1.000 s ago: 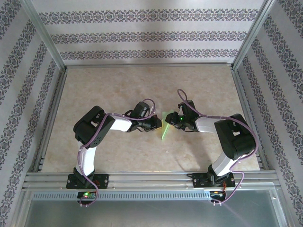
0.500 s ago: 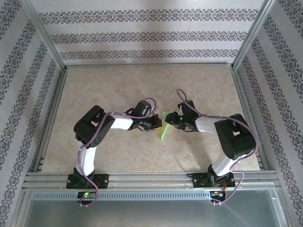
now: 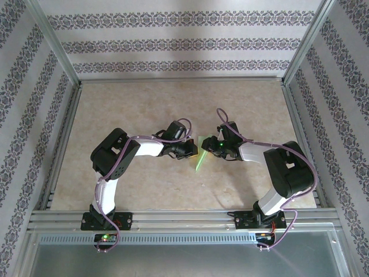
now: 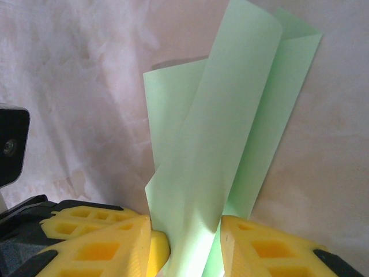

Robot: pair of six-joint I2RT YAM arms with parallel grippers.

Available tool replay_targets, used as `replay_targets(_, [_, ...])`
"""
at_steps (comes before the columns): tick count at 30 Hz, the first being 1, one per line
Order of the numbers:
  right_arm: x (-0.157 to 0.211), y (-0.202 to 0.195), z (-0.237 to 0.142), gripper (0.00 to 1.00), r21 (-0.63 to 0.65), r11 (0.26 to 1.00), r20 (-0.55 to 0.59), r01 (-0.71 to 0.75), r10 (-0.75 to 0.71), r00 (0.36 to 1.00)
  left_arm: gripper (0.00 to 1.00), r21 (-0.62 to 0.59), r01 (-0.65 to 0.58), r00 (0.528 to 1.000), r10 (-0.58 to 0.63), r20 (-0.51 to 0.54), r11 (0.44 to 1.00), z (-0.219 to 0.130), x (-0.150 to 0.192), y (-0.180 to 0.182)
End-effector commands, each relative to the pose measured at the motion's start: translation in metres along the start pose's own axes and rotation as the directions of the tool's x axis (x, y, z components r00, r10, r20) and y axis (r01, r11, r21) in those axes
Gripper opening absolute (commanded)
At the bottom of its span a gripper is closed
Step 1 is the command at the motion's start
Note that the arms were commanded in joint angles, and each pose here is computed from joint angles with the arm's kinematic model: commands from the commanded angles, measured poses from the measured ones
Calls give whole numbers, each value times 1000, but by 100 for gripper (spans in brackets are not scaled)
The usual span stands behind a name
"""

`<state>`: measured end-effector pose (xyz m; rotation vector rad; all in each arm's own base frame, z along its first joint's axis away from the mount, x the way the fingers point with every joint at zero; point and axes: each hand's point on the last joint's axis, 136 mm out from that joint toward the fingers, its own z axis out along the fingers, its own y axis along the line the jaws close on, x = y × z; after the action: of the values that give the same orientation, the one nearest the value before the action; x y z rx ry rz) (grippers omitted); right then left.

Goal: Fold a paper plane with a square sheet of paper (fold left side to right side)
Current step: Fold the wing for the fifth time at the center of the table.

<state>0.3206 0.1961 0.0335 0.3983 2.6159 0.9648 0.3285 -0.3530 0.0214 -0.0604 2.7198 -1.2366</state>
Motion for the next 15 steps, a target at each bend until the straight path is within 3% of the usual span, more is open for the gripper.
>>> replay_targets(1, [-5,-1,-13,36,14,1000,22,-1,1,1000,5,-125,11,1000,-12,-8,992,11,5,34])
replay_targets(10, [-14,9,-17,7,-41,999,-4,12,-12,1000,4,-147,16,1000,-17,-9,989,11,5,37])
replay_targets(15, [-18,16,-8,3,-55,998,-23,23,-24,999,4,-163,20,1000,-22,-10,986,10,6,40])
